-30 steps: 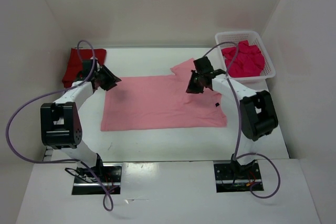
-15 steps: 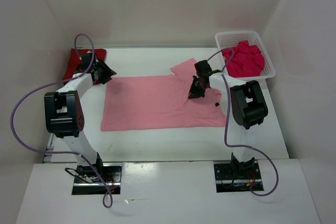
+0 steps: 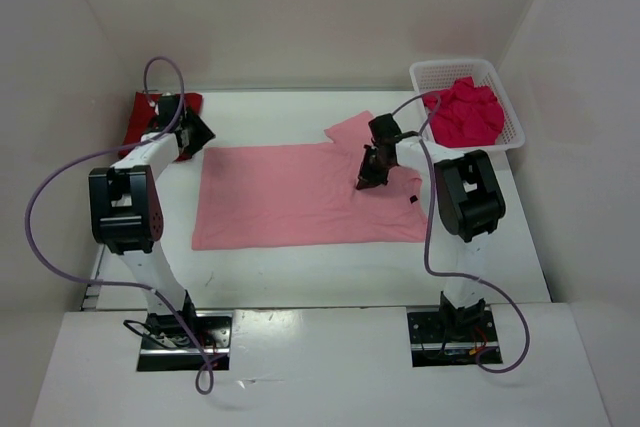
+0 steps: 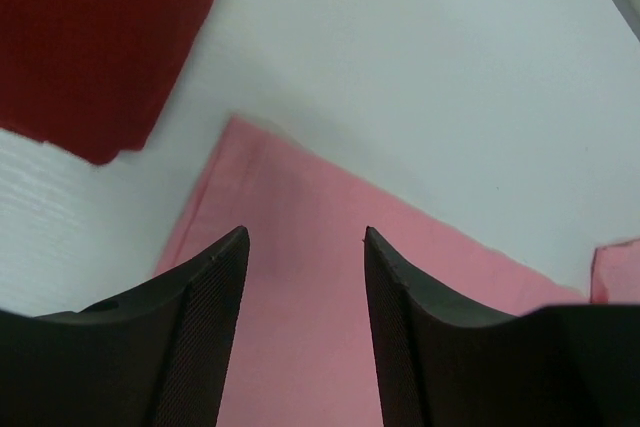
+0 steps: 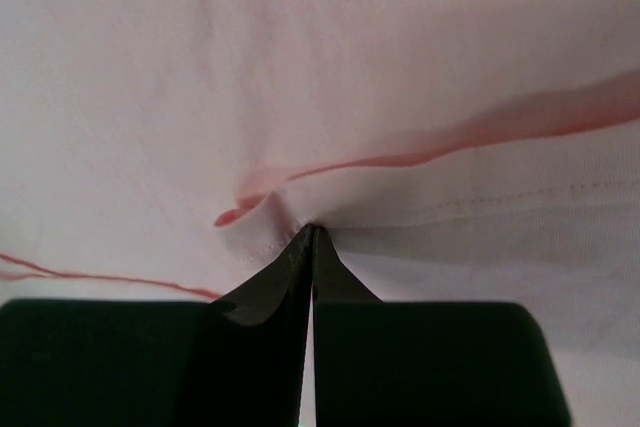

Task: Fold and stack the t-shirts
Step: Grap the side of the flattened tshirt furthest away from the robot with both arms

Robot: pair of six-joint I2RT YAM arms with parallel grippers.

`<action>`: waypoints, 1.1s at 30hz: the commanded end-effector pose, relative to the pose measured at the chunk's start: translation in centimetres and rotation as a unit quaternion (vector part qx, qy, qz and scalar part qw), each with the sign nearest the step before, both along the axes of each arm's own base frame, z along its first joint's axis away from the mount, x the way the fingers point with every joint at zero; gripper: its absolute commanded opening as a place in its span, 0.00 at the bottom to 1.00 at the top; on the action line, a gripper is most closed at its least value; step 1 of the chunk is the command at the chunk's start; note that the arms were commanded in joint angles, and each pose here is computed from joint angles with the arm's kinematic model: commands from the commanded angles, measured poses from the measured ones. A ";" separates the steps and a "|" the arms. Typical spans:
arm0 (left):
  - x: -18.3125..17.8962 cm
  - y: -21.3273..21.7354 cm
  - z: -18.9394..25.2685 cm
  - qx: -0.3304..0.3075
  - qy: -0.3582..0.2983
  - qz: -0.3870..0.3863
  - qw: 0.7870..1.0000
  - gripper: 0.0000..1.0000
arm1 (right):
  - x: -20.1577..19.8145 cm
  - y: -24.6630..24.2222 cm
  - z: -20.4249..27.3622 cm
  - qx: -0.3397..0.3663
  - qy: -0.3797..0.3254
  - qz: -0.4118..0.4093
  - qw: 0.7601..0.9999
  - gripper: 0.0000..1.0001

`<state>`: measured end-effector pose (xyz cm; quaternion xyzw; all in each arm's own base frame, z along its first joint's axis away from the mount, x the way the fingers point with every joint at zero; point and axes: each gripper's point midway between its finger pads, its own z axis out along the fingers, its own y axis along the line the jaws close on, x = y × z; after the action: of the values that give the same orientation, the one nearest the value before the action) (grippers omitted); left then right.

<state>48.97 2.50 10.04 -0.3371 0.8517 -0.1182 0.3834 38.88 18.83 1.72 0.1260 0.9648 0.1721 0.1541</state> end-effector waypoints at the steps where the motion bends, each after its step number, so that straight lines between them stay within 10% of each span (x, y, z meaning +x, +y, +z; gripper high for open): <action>1: 2.1 1.6 -0.8 0.045 0.008 -0.006 0.999 0.58 | 0.4 0.1 -0.8 -0.010 0.007 0.016 1.000 0.05; 9: 3.1 3.3 -4.3 0.090 0.064 -0.006 0.994 0.46 | 2.4 1.0 8.5 0.038 -0.096 0.019 0.995 0.30; 25: 4.2 3.2 -7.6 0.085 0.100 -0.022 0.991 0.51 | 6.4 2.5 15.4 0.092 -0.160 0.018 0.983 0.32; 33: 4.6 2.9 -7.9 0.083 0.099 -0.039 0.991 0.15 | 14.3 1.0 13.2 0.066 -0.185 -0.025 0.980 0.51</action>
<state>53.02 5.30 2.62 -0.2938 0.8989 -0.0262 0.3240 49.70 21.62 16.62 0.1025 0.9035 0.2753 0.3120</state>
